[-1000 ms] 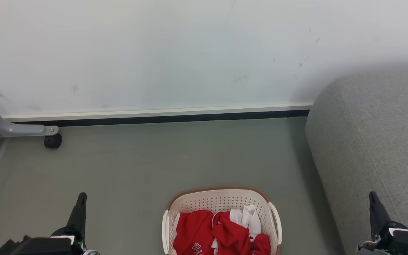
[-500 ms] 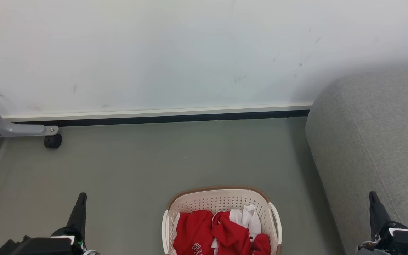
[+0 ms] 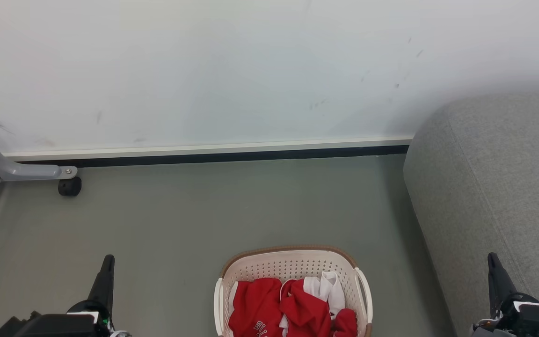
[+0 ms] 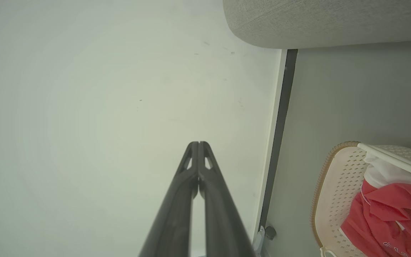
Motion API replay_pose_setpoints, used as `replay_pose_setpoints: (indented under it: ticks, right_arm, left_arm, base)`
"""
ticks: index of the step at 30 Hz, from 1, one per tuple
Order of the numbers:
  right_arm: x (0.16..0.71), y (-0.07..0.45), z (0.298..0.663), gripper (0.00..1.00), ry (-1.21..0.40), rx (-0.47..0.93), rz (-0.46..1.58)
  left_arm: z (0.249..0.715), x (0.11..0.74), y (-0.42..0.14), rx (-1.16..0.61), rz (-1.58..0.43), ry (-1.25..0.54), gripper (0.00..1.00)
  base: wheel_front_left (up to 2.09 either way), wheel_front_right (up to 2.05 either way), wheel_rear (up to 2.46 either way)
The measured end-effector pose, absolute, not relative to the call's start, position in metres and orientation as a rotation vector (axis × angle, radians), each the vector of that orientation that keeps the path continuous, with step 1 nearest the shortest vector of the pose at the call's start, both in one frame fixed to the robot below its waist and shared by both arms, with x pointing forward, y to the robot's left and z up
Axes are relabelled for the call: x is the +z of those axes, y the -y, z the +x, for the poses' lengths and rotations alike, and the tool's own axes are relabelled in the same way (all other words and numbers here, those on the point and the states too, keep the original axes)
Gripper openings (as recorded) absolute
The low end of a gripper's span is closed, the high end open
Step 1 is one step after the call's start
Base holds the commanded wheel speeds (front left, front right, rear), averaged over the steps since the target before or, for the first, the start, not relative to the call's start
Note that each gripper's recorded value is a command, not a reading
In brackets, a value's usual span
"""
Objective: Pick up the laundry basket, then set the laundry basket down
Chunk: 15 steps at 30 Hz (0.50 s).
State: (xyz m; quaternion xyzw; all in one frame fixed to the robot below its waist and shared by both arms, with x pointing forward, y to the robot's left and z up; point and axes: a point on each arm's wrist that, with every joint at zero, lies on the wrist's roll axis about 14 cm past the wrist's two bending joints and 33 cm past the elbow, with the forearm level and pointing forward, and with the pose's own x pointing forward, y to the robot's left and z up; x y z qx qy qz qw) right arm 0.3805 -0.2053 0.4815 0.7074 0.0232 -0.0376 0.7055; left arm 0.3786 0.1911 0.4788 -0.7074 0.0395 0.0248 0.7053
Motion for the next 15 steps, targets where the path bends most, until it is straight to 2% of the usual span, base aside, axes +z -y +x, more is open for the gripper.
replay_pose_setpoints:
  ticks: [15]
  right_arm:
    - [0.4815, 0.2053, 0.3805, 0.00, -0.052, -0.083, 1.573]
  left_arm:
    - [0.3786, 0.4786, -0.1911, 0.056, -1.573, -0.088, 0.00]
  base:
    - [0.00, 0.00, 0.00]
